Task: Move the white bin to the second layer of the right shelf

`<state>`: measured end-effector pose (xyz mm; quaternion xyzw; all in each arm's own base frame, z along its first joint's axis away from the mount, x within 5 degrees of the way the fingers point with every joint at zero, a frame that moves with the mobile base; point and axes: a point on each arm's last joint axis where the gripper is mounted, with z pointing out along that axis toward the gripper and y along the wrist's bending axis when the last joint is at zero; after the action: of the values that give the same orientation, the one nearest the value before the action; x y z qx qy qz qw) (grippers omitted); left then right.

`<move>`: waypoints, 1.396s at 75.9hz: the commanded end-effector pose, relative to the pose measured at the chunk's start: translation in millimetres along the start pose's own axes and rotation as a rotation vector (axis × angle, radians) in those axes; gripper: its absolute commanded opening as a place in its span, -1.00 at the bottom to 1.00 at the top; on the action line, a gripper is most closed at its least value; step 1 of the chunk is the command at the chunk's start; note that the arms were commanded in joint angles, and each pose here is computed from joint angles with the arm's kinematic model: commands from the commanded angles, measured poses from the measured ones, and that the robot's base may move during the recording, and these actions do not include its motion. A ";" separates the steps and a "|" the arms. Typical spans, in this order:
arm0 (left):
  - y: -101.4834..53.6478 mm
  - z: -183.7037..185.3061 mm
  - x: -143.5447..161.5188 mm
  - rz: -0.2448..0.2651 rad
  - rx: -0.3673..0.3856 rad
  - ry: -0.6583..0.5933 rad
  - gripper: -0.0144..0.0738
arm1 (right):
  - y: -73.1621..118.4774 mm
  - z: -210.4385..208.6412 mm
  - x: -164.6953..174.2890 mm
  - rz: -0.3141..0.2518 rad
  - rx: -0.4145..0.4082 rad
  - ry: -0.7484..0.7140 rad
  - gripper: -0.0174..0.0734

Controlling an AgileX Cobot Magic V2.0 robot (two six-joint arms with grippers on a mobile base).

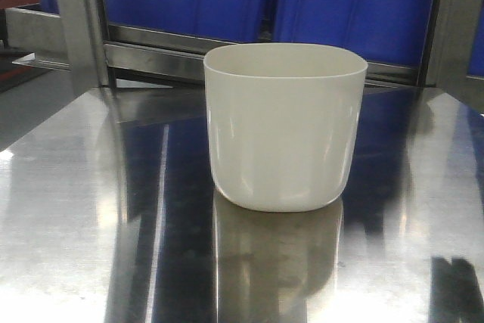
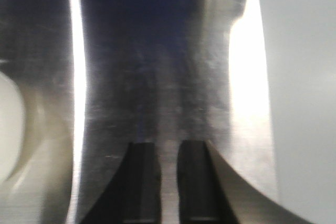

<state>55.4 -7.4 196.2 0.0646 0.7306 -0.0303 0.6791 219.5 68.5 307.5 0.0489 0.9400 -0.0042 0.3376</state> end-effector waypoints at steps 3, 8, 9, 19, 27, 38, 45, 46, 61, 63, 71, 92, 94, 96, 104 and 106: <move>-0.3 1.0 3.8 -0.005 0.001 -0.063 -0.48 | 16.6 -13.7 -26.7 -0.044 0.042 -0.045 0.00; -0.3 1.0 3.8 -0.005 0.001 -0.063 -0.48 | 29.0 -18.5 -35.5 -0.057 0.027 -0.047 0.00; -0.3 1.0 3.8 -0.005 0.001 -0.063 -0.48 | 32.0 -19.7 -37.7 -0.060 0.021 -0.052 0.00; -0.3 1.0 3.8 -0.005 0.001 -0.063 -0.48 | 61.7 -33.2 -52.6 -0.041 -0.081 -0.049 0.00; -0.3 1.0 3.8 -0.005 0.001 -0.063 -0.48 | 78.8 -38.3 -58.7 -0.015 -0.152 -0.029 0.00; -0.3 1.0 3.8 -0.005 0.001 -0.063 -0.48 | 90.9 -31.1 -60.1 -0.004 -0.171 0.015 0.00; -0.3 1.0 3.8 -0.005 0.001 -0.063 -0.48 | 96.0 -20.3 -56.5 -0.004 -0.159 0.062 0.00; -0.3 1.0 3.8 -0.005 0.001 -0.063 -0.48 | 96.3 -19.8 -56.2 -0.004 -0.158 0.065 0.00; -0.3 1.0 3.8 -0.005 0.001 -0.063 -0.48 | 101.4 -9.4 -54.4 -0.010 -0.151 0.088 0.00; -0.3 1.0 3.8 -0.005 0.001 -0.063 -0.48 | 101.5 -9.4 -54.5 -0.010 -0.152 0.087 0.00; -0.3 1.0 3.8 -0.005 0.001 -0.063 -0.48 | 101.9 -9.4 -54.9 -0.009 -0.156 0.083 0.00; -0.3 1.0 3.8 -0.005 0.001 -0.063 -0.48 | 108.2 2.8 -54.7 -0.017 -0.158 0.087 0.00; -0.3 1.0 3.8 -0.005 0.001 -0.063 -0.48 | 108.5 3.6 -54.6 -0.017 -0.156 0.089 0.00; -0.3 1.0 3.8 -0.005 0.001 -0.063 -0.48 | 109.4 6.1 -54.0 -0.019 -0.153 0.094 0.00; -0.3 1.0 3.8 -0.005 0.001 -0.063 -0.48 | 112.0 14.3 -52.3 -0.026 -0.139 0.111 0.00; -0.3 1.0 3.8 -0.005 0.001 -0.063 -0.48 | 112.5 16.0 -51.9 -0.029 -0.136 0.114 0.00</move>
<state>55.4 -7.4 196.2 0.0646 0.7306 -0.0303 0.6791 277.2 176.5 312.4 0.0139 0.9685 0.0408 0.2453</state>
